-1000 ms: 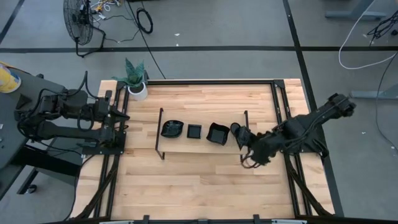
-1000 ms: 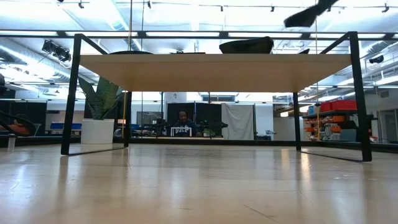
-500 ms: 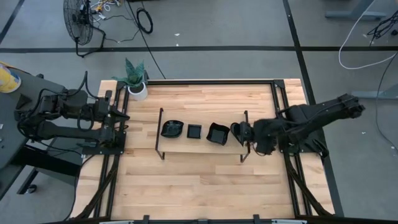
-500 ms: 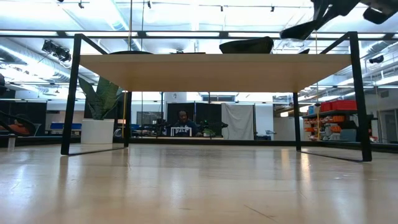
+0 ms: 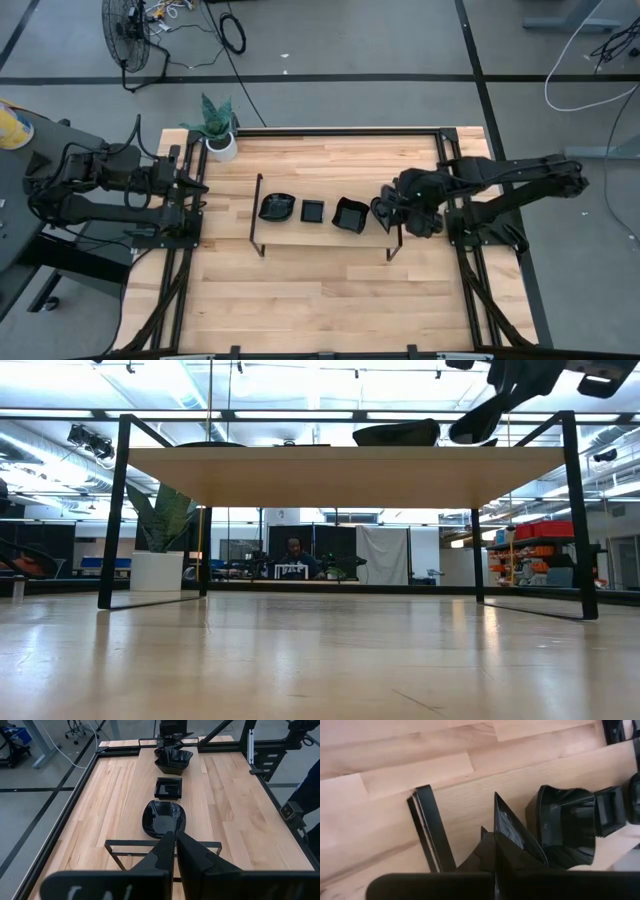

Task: Pick & Place Mini shaped plates
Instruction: Stack the drop shaped plate on top of the drop shaped plate on the shelf

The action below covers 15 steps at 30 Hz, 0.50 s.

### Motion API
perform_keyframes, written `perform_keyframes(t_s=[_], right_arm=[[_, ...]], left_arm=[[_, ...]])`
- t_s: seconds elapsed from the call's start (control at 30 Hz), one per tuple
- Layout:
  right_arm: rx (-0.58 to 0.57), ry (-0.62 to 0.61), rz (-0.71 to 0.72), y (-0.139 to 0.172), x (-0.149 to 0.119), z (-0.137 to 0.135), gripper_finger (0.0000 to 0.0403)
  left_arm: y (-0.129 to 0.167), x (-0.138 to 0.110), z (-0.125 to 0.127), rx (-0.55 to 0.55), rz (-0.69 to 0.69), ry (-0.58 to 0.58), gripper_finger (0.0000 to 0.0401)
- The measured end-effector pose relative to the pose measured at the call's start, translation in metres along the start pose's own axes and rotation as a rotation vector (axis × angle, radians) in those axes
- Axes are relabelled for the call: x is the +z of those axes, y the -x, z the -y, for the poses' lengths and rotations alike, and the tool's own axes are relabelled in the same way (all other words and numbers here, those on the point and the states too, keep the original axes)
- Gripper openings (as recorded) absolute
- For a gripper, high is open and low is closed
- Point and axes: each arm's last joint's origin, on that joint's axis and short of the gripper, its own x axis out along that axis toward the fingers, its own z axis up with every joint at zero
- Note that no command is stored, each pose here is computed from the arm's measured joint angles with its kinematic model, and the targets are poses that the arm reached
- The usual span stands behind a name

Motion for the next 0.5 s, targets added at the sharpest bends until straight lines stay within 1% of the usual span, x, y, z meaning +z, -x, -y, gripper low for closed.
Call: perform_keyframes(t_s=[0.1,0.3,0.5], right_arm=[[0.012,-0.024,0.004,-0.003,-0.006,0.004,0.0],[0.03,-0.026,-0.026,-0.009,-0.016,0.009,0.0],[0.054,-0.042,-0.042,-0.011,-0.02,0.01,0.0]], left_arm=[[0.0,0.0,0.0,0.0,0.0,0.0,0.0025],[0.0,0.0,0.0,0.0,0.0,0.0,0.0025],[0.0,0.0,0.0,0.0,0.0,0.0,0.0025]])
